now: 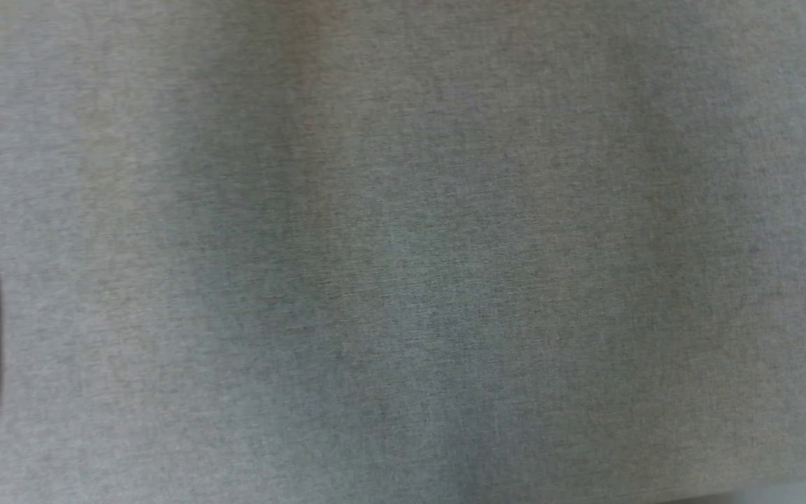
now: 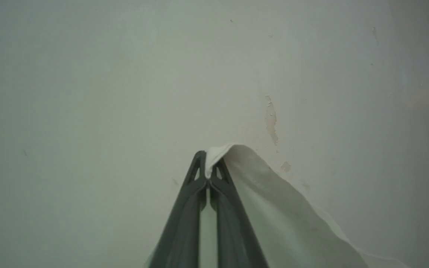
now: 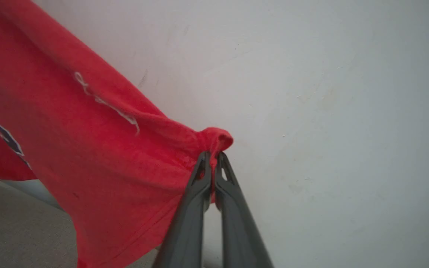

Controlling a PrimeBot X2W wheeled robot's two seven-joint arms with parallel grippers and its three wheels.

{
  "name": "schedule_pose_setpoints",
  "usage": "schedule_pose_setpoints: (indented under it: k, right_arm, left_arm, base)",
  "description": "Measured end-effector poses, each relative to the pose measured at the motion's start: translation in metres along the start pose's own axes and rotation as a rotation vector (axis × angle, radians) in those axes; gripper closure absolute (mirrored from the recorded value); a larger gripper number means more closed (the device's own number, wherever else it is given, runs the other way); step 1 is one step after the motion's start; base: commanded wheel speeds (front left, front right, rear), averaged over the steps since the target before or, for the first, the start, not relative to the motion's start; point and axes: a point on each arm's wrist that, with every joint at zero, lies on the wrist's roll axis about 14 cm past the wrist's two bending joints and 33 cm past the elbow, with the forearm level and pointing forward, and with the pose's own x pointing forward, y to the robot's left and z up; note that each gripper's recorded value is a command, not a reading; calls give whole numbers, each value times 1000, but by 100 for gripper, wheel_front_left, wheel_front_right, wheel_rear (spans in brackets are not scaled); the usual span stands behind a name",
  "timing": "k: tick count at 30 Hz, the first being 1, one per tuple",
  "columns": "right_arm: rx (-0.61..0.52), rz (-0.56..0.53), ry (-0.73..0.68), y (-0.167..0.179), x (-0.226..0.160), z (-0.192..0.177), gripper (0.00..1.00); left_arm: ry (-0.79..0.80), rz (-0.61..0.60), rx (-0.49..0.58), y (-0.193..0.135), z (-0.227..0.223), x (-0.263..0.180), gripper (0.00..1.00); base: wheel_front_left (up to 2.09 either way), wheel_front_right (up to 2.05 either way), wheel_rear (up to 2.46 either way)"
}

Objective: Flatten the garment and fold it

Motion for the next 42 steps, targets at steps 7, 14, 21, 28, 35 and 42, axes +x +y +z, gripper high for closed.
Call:
schedule_pose_setpoints:
  k: [7,14,21,28,35,42]
  right_arm:
    - [53,115,181,49,-21,-71,100]
    - [193,259,342,106,-82,-121,100]
    - [259,340,409,128,-154,-133,100]
    - [300,335,474,132,-211,-148,100]
    - [331,292,552,134,-247,-169,100]
    - [367,266,647,142,-286,-190,100]
  left_arm:
    - [359,18,140,42,-90,-99,100]
    - [669,74,113,63,-116,-219,100]
    - [1065,92,-76,38,-102,-358,100]
    - [1333,180,-84,39,-41,-466,100]
    - [1488,299,-114,36,5,-534,100]
    - [1571,349,-131,28,25,-569,100]
  base:
    - [0,0,0]
    - [0,0,0]
    - [0,0,0]
    - [0,0,0]
    - [0,0,0]
    - [0,0,0]
